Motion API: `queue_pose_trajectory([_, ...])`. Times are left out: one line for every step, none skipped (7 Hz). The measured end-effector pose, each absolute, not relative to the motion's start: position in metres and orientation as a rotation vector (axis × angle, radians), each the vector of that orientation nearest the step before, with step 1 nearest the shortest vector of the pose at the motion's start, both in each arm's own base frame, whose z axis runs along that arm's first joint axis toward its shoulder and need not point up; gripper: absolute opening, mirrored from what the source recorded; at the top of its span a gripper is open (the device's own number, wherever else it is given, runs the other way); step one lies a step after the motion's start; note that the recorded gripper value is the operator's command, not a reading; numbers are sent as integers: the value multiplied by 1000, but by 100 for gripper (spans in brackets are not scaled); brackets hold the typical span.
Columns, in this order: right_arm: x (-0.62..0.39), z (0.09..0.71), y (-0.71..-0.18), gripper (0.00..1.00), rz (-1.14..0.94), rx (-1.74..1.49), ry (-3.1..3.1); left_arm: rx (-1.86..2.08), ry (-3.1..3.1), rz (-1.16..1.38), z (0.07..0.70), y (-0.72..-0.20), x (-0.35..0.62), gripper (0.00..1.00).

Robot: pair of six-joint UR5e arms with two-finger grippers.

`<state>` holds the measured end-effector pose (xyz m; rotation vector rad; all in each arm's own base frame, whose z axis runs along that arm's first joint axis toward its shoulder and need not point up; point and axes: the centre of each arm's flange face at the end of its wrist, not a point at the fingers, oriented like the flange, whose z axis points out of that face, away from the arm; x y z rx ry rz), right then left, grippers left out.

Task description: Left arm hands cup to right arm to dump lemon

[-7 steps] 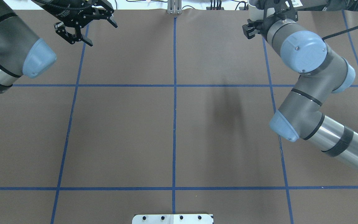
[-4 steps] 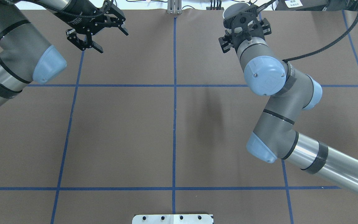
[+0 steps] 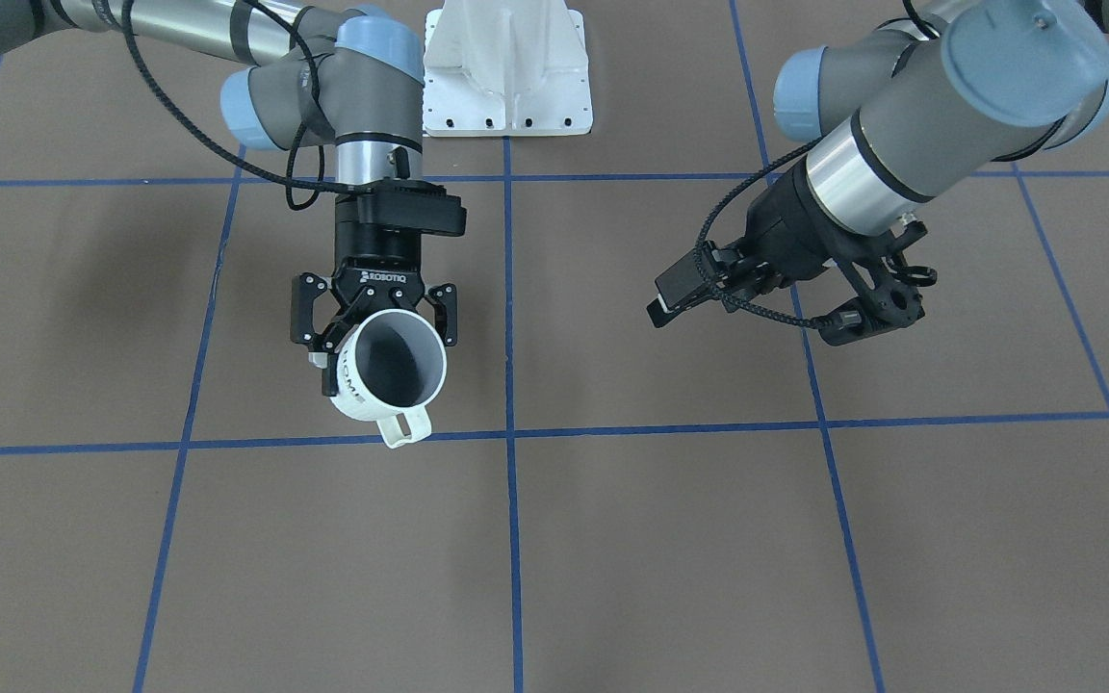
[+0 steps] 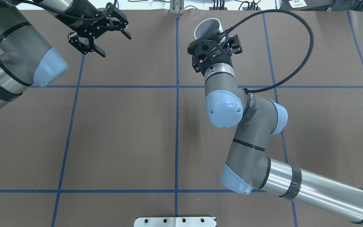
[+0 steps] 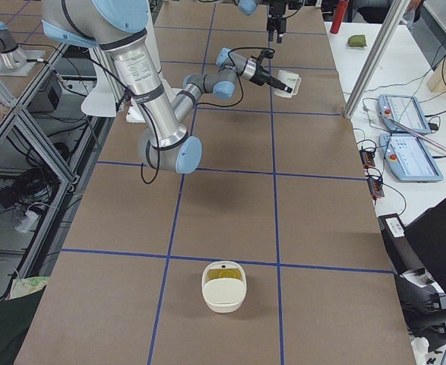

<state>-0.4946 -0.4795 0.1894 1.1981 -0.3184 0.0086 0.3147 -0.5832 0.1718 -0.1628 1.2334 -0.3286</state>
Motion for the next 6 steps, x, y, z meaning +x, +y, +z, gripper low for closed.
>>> queue_pose_trajectory([-505,183,-475,18,6,1203,-316,-162,1236,-326,171,-583,315,100])
queue_pose_trajectory([-511,179,-473,18,7,1207,-319,-157,1243,-316,165,-582,318,100])
queue_pose_trajectory([-513,176,-471,18,8,1209,-323,-153,1253,-301,153,-582,325,100])
queue_pose_trajectory([-515,173,-469,18,9,1212,-326,-151,1264,-287,132,-587,336,100])
queue_pose_trajectory([-516,172,-468,18,10,1215,-326,-152,1275,-272,112,-589,348,100])
queue_pose_trajectory([-517,172,-466,18,11,1217,-326,-156,1282,-254,99,-586,359,100])
